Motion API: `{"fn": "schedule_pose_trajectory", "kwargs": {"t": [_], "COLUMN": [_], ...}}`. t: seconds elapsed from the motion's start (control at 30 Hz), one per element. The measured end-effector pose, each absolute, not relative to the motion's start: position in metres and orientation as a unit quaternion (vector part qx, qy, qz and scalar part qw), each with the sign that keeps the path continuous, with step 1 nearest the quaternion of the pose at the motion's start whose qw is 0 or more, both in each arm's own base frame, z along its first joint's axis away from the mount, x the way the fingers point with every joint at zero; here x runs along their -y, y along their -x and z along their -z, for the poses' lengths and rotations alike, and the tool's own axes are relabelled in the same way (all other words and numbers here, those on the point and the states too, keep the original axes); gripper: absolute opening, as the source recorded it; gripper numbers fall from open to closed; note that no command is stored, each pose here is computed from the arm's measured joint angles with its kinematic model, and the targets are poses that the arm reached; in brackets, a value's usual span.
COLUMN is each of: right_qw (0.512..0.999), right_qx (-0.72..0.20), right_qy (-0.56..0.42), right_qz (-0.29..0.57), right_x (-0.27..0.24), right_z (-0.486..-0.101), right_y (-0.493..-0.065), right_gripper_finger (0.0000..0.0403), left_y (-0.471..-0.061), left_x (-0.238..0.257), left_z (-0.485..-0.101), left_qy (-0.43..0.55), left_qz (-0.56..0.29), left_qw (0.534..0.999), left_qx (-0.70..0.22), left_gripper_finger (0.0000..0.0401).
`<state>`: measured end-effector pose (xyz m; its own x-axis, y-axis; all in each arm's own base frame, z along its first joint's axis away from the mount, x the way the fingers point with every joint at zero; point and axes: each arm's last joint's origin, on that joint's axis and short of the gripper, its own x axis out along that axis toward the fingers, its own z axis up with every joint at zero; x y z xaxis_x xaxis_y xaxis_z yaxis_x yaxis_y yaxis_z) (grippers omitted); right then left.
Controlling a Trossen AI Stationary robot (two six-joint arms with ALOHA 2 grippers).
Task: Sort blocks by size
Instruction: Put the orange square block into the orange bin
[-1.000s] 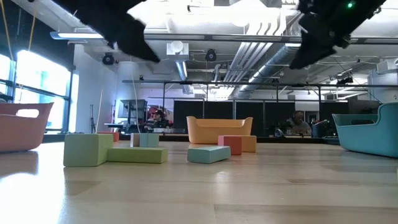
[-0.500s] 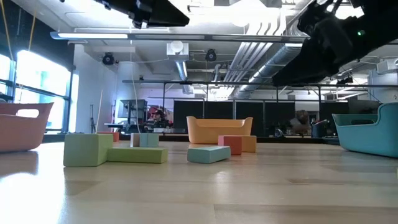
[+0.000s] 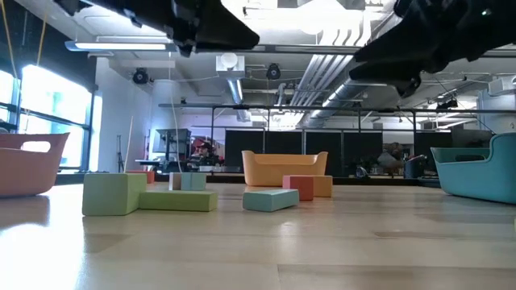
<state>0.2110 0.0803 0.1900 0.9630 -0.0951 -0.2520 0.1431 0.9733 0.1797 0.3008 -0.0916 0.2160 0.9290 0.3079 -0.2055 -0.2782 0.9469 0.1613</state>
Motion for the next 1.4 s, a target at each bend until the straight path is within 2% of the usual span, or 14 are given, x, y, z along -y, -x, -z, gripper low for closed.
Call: {"fn": "schedule_pose_trajectory", "kwargs": {"t": [0.13, 0.23, 0.43, 0.53, 0.67, 0.8, 1.0, 1.1, 1.23, 1.4], "right_qw": [0.986, 0.985, 0.983, 0.983, 0.983, 0.982, 0.982, 0.981, 0.980, 0.979], "right_qx": [-0.114, -0.105, -0.098, -0.097, -0.097, -0.097, -0.110, -0.116, -0.118, -0.118], "right_qy": [-0.095, -0.091, -0.100, -0.103, -0.100, -0.100, -0.087, -0.089, -0.099, -0.105], "right_qz": [0.078, 0.103, 0.120, 0.120, 0.123, 0.127, 0.126, 0.127, 0.129, 0.130], "right_x": [-0.087, -0.088, -0.086, -0.086, -0.086, -0.085, -0.084, -0.084, -0.084, -0.084], "right_z": [-0.190, -0.191, -0.192, -0.192, -0.192, -0.192, -0.189, -0.188, -0.187, -0.187], "right_y": [-0.207, -0.206, -0.206, -0.206, -0.206, -0.207, -0.206, -0.206, -0.206, -0.206], "right_gripper_finger": [0.0173, 0.0173, 0.0173, 0.0173, 0.0173, 0.0173, 0.0173, 0.0173, 0.0173, 0.0173], "left_y": [-0.305, -0.309, -0.317, -0.317, -0.315, -0.315, -0.316, -0.321, -0.332, -0.343], "left_x": [0.103, 0.105, 0.094, 0.094, 0.093, 0.094, 0.093, 0.086, 0.071, 0.058], "left_z": [-0.199, -0.189, -0.171, -0.167, -0.169, -0.170, -0.168, -0.161, -0.148, -0.132], "left_qy": [-0.073, -0.010, 0.031, 0.041, 0.002, -0.046, -0.029, -0.027, 0.044, 0.074], "left_qz": [-0.127, -0.112, -0.142, -0.102, -0.078, -0.055, -0.047, -0.067, -0.103, -0.097], "left_qw": [0.981, 0.984, 0.977, 0.978, 0.977, 0.977, 0.978, 0.976, 0.977, 0.975], "left_qx": [-0.130, -0.139, -0.156, -0.178, -0.198, -0.200, -0.202, -0.206, -0.182, -0.183], "left_gripper_finger": [0.0074, 0.0074, 0.0074, 0.0077, 0.0103, 0.0145, 0.0197, 0.0204, 0.0205, 0.0205]}}
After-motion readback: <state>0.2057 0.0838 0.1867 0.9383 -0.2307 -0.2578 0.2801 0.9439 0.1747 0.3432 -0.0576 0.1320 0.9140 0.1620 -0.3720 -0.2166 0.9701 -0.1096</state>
